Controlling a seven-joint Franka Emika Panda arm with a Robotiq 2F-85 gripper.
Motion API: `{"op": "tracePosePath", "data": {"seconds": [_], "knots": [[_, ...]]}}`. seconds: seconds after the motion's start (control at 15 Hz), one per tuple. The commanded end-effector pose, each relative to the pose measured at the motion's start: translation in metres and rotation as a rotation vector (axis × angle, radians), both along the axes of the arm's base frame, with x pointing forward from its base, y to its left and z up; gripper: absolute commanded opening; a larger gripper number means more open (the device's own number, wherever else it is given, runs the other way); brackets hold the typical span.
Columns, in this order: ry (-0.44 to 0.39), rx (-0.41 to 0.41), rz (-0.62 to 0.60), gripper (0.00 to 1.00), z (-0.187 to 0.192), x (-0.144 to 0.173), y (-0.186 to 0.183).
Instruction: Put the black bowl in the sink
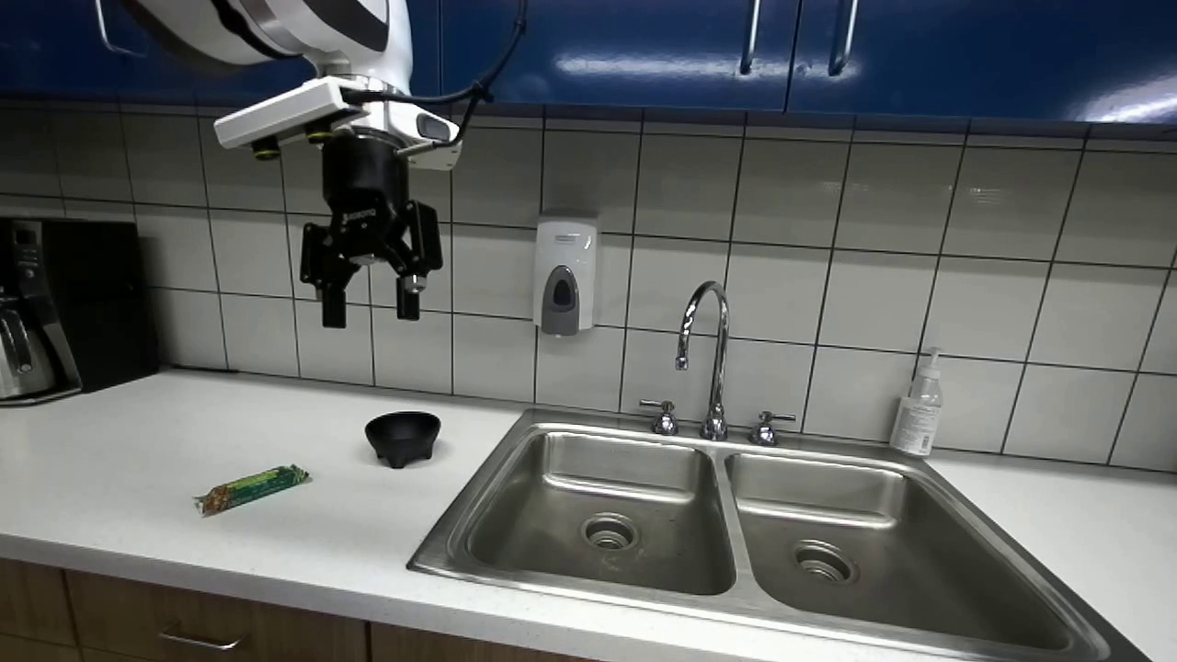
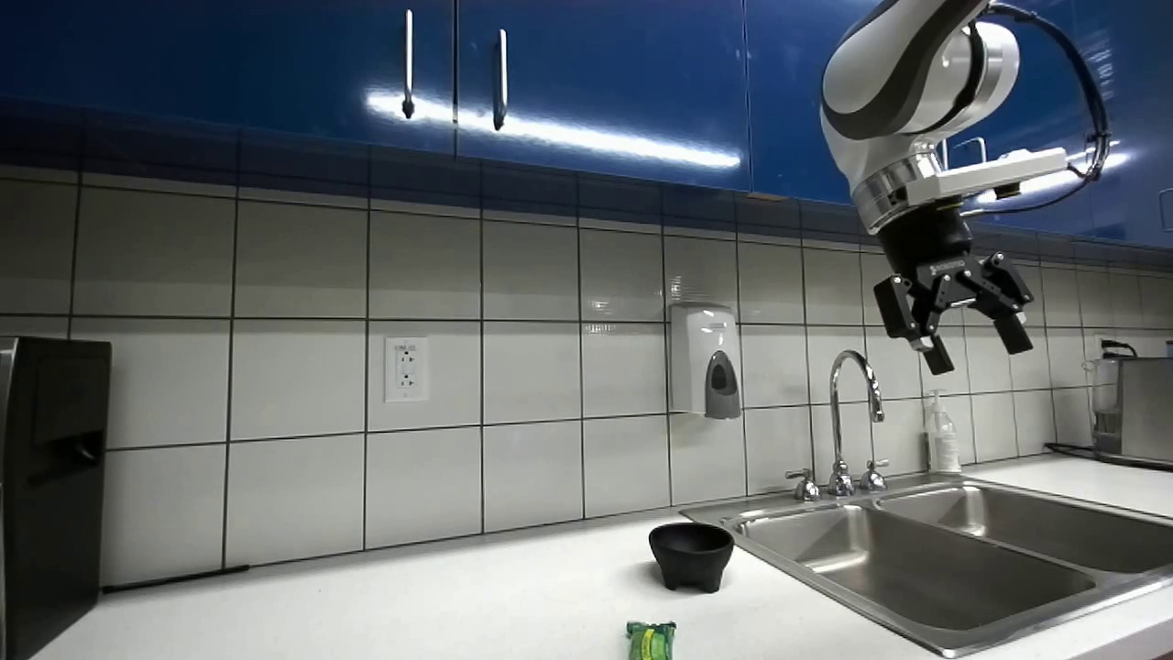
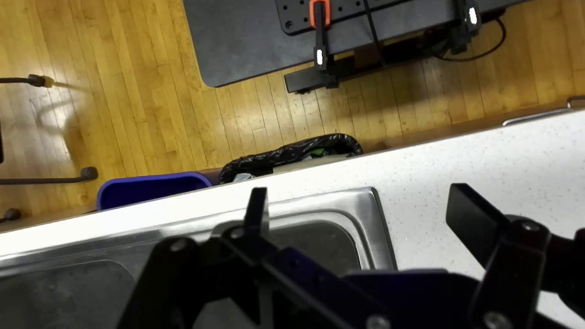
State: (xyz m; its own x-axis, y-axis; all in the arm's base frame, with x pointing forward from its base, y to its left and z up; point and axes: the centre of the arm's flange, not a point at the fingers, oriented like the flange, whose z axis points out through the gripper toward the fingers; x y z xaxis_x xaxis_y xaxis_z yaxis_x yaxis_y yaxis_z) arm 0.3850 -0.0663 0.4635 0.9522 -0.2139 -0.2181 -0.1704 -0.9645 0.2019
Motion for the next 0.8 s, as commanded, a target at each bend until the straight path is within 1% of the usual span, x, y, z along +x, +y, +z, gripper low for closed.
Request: {"op": "tracePosePath", "data": {"seconds": [0.0,0.27,0.4,0.6,0.73], "knots": [[-0.122,0.024,-0.153,1.00,-0.026,0.003,0.027],[-0.263,0.057,-0.318,1.00,-0.051,0.012,0.050],[-0.332,0.047,-0.377,1.00,-0.060,0.017,0.058],[-0.391,0.044,-0.419,1.00,-0.076,0.036,0.064],[-0.404,0.058,-0.423,1.00,-0.085,0.051,0.067]]}}
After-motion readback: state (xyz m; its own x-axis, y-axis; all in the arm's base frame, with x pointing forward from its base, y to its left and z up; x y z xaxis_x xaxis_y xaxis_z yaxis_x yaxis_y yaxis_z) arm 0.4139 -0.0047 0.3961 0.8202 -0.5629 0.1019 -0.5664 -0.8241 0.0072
